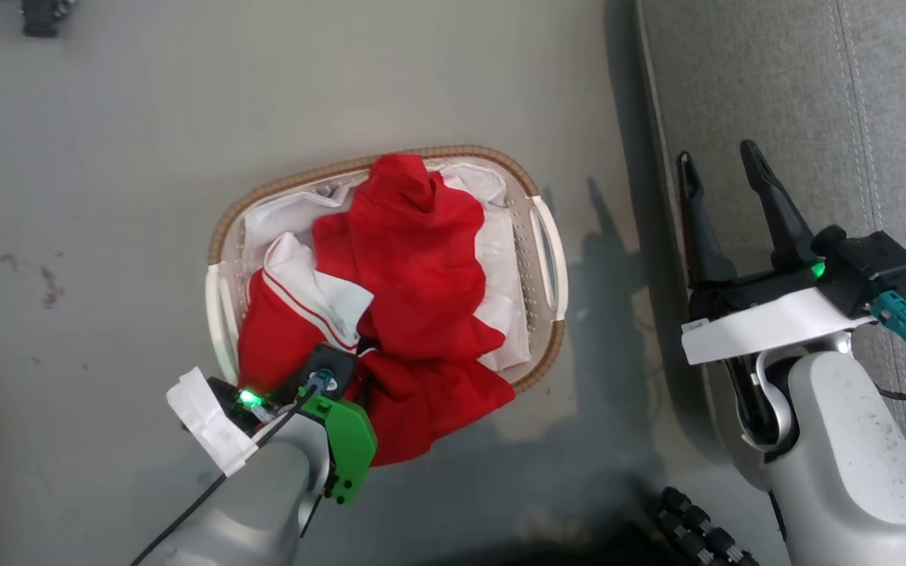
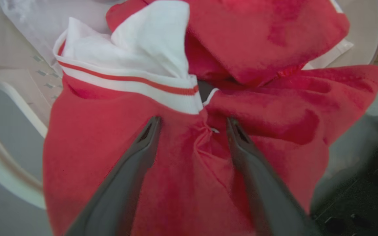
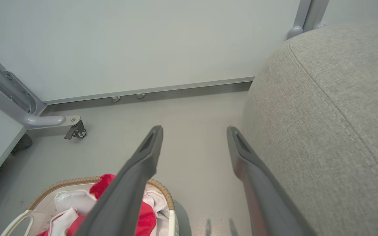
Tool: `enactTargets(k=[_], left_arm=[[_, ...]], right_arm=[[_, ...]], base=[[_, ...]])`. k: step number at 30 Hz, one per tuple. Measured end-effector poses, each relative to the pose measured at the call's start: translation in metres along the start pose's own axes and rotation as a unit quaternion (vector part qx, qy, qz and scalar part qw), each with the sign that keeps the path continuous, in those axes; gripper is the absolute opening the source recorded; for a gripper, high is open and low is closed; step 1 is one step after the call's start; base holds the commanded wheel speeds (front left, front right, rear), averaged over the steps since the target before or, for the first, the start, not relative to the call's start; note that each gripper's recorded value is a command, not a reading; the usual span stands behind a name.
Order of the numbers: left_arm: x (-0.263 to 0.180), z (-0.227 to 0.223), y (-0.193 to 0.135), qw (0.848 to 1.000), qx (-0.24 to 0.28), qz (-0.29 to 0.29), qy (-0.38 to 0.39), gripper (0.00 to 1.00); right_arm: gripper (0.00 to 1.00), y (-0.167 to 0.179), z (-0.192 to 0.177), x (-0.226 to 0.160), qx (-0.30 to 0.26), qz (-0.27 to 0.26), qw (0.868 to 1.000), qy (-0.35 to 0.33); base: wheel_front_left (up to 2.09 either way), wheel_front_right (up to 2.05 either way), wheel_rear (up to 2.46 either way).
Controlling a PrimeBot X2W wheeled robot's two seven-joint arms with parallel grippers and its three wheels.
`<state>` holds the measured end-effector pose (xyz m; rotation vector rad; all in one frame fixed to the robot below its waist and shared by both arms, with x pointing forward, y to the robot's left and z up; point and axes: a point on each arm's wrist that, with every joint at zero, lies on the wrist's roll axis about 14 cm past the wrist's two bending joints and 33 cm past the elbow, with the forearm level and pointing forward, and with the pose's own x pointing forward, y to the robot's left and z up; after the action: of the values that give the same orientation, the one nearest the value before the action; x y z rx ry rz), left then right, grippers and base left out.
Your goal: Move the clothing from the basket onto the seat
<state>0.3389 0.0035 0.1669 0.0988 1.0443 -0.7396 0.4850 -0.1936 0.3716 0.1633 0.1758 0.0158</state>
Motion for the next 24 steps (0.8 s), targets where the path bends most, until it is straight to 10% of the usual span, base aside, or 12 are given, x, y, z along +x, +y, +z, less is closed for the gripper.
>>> enactTargets(k=[9,10,11,13,24], left_arm=[[0.023,-0.011,0.011,0.999,0.016,0.028,0.036,1.00],[0.025,-0.012,0.010,0.999,0.018,0.027,0.039,0.88],[0.026,-0.012,0.009,0.999,0.018,0.025,0.041,0.49],[0.028,-0.012,0.008,0.999,0.015,0.023,0.045,0.02],[0.014,0.005,0.017,0.999,-0.002,0.038,0.007,0.00]], right_arm=[[1.00,-0.018,-0.014,-0.005,0.004,-0.024,1.000,0.019],[1.00,-0.020,-0.014,-0.006,0.003,-0.026,0.999,0.021],[1.00,-0.022,-0.014,-0.006,0.003,-0.029,0.999,0.021],[1.00,-0.026,-0.014,-0.008,0.003,-0.035,0.999,0.022],[1.00,-0.022,0.001,-0.007,0.009,-0.032,0.999,0.003]], base=[[0.00,0.00,0.00],[0.00,0.00,0.00],[0.00,0.00,0.00],[0.00,0.00,0.00],[0.00,0.00,0.00]])
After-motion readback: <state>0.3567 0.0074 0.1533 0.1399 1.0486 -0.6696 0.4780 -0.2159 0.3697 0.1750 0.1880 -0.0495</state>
